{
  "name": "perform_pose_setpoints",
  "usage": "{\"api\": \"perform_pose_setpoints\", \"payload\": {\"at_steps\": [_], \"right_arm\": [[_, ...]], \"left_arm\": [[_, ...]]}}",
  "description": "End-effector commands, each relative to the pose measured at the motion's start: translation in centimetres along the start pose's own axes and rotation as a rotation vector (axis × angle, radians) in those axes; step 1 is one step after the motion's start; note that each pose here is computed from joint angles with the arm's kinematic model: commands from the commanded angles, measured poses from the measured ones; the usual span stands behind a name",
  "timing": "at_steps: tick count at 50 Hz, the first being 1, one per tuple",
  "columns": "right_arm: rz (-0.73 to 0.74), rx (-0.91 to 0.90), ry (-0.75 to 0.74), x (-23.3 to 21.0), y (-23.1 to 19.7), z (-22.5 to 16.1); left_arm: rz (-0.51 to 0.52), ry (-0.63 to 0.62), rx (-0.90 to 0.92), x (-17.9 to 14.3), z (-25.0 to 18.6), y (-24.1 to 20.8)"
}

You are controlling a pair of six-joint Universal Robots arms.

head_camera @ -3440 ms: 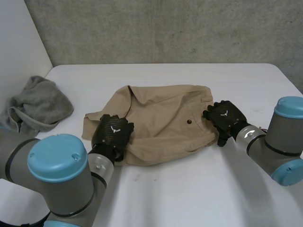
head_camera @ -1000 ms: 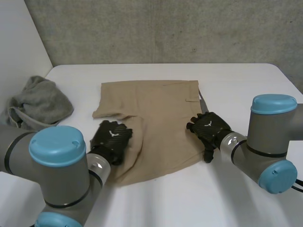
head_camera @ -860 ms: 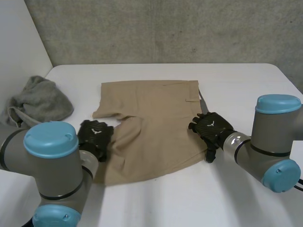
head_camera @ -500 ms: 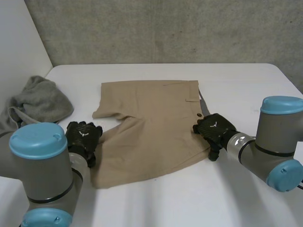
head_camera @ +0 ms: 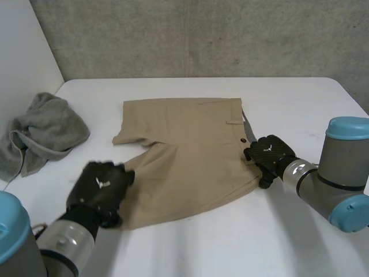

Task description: Fold the laundry.

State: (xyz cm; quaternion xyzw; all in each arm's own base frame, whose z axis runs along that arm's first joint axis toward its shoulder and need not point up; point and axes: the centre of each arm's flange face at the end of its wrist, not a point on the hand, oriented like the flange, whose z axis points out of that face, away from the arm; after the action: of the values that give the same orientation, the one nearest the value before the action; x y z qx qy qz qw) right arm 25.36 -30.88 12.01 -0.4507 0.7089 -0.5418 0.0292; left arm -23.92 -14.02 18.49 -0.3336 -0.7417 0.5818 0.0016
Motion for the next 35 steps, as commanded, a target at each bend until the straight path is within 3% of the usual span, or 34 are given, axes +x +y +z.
{"api": "perform_pose_setpoints", "payload": {"at_steps": [1,35], "right_arm": [[-0.001,0.007,0.001,0.1,-0.1,0.0],[0.002,0.005,-0.006,0.0,0.0,-0.1]], "left_arm": [[0.005,0.053,-0.128,1.2,0.7,2.7],[0.001,0.006,-0.095,2.0,7.8,3.8]]}}
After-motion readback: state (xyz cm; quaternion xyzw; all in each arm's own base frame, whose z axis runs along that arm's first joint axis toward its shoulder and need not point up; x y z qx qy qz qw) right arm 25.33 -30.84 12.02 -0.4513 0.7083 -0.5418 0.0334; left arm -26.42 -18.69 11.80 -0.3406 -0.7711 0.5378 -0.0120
